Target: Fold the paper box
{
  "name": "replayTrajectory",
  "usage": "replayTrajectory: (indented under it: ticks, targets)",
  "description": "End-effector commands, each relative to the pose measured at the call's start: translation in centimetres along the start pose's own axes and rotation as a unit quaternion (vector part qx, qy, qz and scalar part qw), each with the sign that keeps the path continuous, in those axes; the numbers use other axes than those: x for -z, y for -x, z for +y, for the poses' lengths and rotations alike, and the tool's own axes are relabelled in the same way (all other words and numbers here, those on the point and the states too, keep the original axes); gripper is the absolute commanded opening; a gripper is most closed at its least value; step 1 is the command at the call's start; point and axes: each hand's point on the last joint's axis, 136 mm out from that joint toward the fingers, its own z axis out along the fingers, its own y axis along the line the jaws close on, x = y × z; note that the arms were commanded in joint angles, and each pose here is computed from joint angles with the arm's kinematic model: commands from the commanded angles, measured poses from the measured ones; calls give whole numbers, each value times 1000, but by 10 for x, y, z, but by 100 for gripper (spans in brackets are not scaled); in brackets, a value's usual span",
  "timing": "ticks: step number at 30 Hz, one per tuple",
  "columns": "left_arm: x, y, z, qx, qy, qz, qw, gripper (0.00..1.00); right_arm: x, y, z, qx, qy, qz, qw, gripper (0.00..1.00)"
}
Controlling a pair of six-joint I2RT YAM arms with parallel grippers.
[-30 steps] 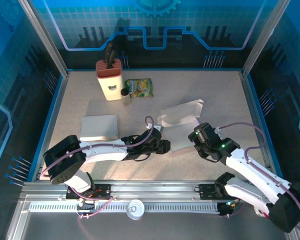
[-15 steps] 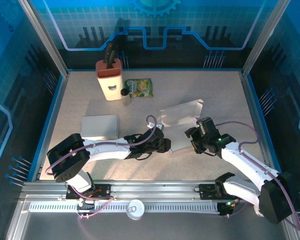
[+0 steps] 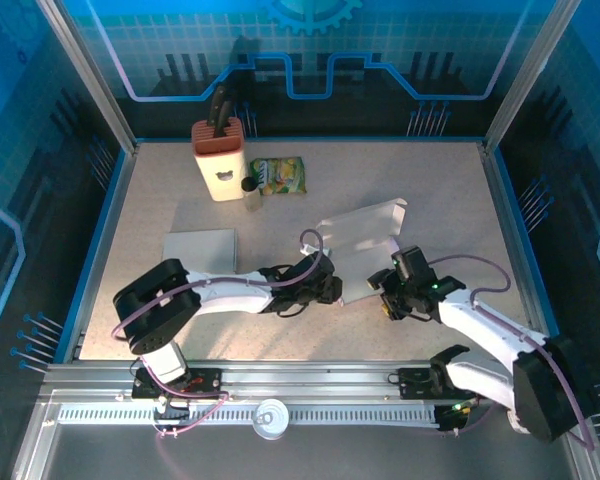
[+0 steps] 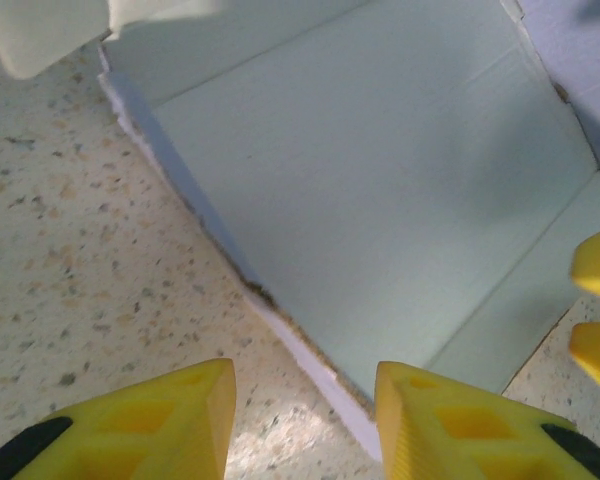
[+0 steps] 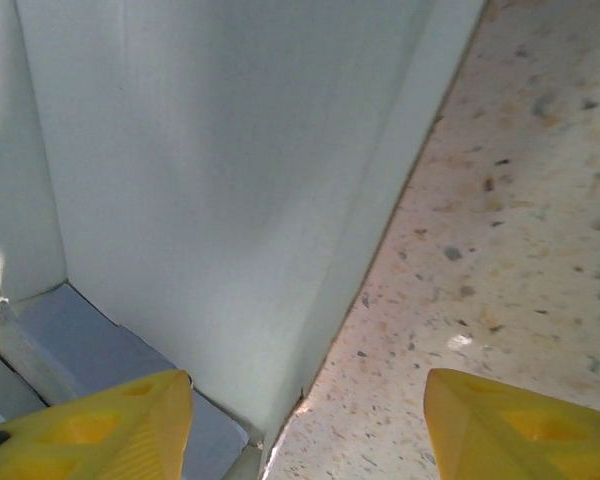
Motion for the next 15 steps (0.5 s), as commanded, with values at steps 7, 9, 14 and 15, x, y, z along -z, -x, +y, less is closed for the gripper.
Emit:
replayTrajectory:
  ticks: [7,9,14,15]
  targets:
    - [-10,0,-1,-18,1,7,1000,32,-14,-17,26,-20,43,50,998,55]
    - [-12,-2,0,-18,0,9,1000,29,-13,-20,28,-21,43,53,997,55]
    - [-14,-4,-2,-16,-8,11,1000,26,-13,-25,29,-31,46,58,997,54]
    - [-13,-4,-2,-15,-10,11,1000,26,-15,-25,29,-33,48,58,997,53]
